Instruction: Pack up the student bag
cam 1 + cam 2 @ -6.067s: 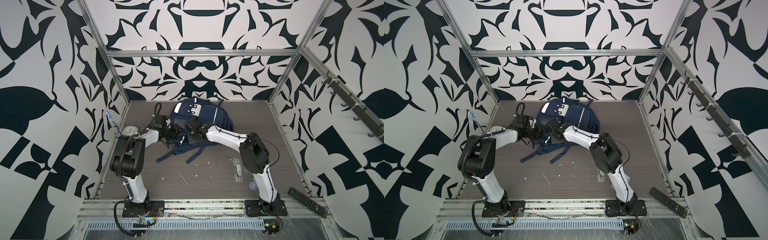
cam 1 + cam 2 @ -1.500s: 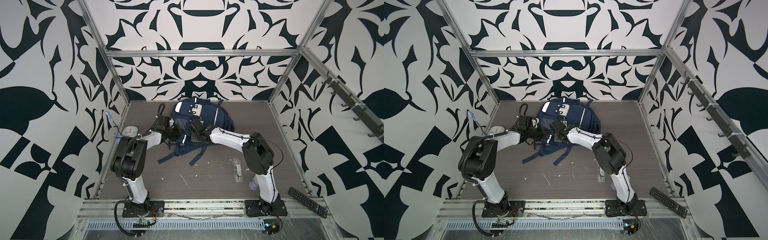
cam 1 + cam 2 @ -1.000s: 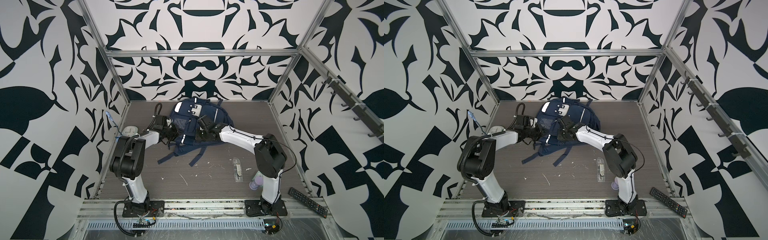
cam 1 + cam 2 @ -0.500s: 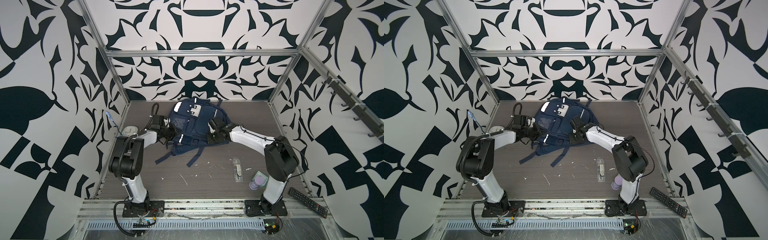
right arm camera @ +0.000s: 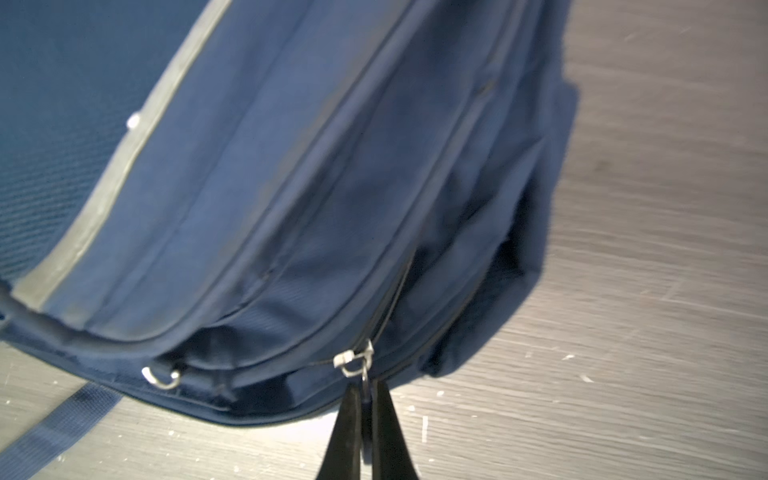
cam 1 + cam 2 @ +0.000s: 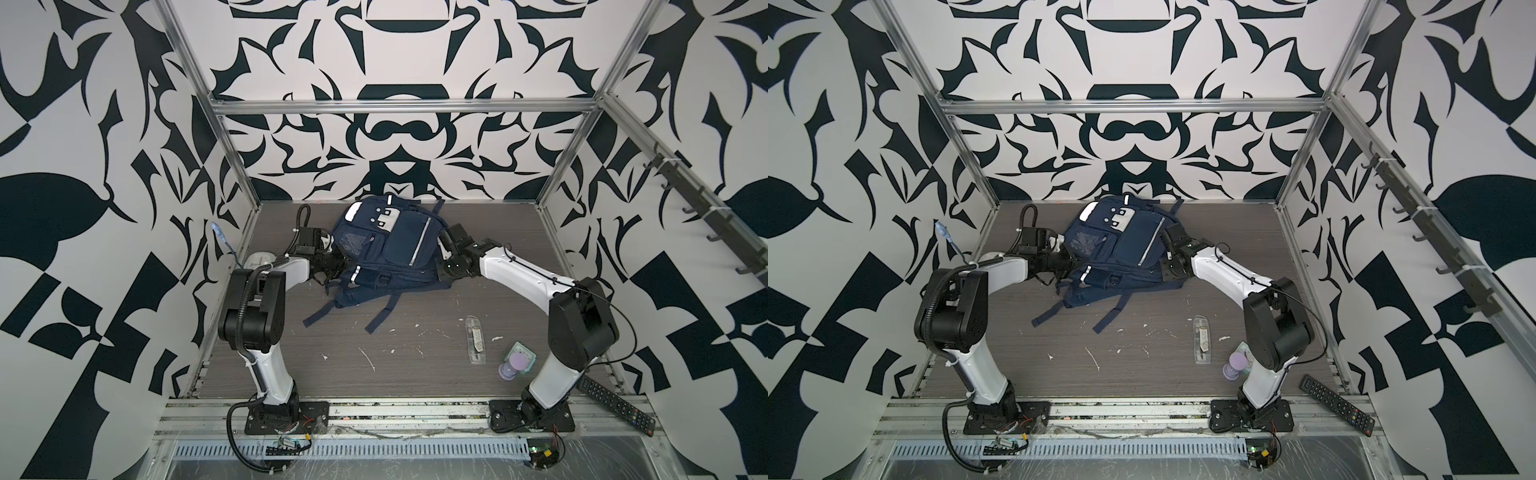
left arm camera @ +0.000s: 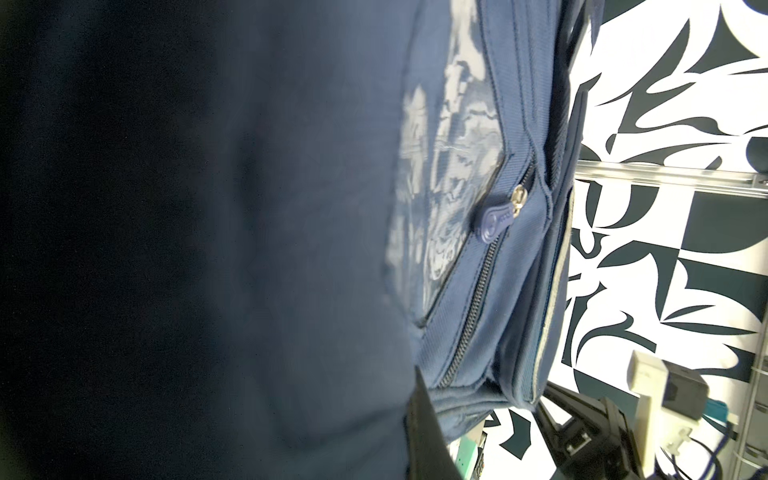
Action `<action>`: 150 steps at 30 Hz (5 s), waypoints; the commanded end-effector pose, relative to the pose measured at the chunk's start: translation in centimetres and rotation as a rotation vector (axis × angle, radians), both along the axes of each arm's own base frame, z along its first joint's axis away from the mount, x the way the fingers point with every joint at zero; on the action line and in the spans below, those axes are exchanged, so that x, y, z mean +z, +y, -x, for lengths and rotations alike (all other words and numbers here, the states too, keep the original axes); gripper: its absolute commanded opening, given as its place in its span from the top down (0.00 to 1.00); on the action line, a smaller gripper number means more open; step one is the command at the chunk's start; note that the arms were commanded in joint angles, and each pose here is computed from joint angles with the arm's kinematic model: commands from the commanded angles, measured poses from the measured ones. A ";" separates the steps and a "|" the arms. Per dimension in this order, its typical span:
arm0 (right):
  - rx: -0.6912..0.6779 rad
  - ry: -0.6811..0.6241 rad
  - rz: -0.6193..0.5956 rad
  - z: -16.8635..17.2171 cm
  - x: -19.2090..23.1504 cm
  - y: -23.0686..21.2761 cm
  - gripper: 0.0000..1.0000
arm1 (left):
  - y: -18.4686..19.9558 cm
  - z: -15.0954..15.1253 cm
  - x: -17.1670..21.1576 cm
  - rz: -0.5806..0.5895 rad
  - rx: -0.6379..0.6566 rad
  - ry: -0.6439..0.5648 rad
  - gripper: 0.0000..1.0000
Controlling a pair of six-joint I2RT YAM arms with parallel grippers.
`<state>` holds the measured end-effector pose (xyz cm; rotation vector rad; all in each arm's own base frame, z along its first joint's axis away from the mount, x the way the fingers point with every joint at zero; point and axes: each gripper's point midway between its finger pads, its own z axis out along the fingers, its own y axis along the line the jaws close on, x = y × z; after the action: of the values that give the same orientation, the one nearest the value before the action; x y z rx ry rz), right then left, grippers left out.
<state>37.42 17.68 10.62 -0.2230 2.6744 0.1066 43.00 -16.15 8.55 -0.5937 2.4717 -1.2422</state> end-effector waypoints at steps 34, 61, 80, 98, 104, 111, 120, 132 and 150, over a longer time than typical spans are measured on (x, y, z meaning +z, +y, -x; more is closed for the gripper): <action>0.329 0.016 -0.085 5.3 2.3 17.7 1.00 | -4.2 7.4 3.8 -0.120 -0.156 -0.089 0.39; 0.341 0.009 -0.104 6.0 3.2 18.4 1.00 | -8.0 9.9 0.3 -0.092 -0.207 -0.017 0.51; 0.320 0.012 0.020 6.3 1.5 15.3 1.00 | -6.5 6.7 1.0 -0.095 -0.146 -0.050 1.00; 0.093 0.014 0.059 1.3 0.8 5.1 1.00 | 1.0 5.5 1.9 -0.135 -0.047 -0.063 1.00; 0.144 0.011 0.030 2.6 1.1 7.0 1.00 | 0.8 3.8 2.0 -0.113 -0.027 -0.063 1.00; 0.187 -0.001 0.019 3.9 1.9 8.9 1.00 | 0.5 1.5 3.0 -0.094 0.003 -0.083 0.98; 0.237 -0.011 -0.039 5.1 2.8 12.7 1.00 | -0.1 -1.9 4.2 -0.066 0.020 -0.106 0.88; 0.306 -0.016 -0.074 5.6 3.6 16.3 1.00 | -0.3 1.0 4.9 -0.051 0.003 -0.097 0.45; 0.359 -0.019 -0.144 5.9 5.0 19.0 1.00 | -7.8 6.4 2.5 0.020 -0.136 -0.030 0.40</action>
<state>31.85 34.62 13.31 -0.6276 2.6182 0.3075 36.39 -22.63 11.62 -0.4020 2.5091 -1.2633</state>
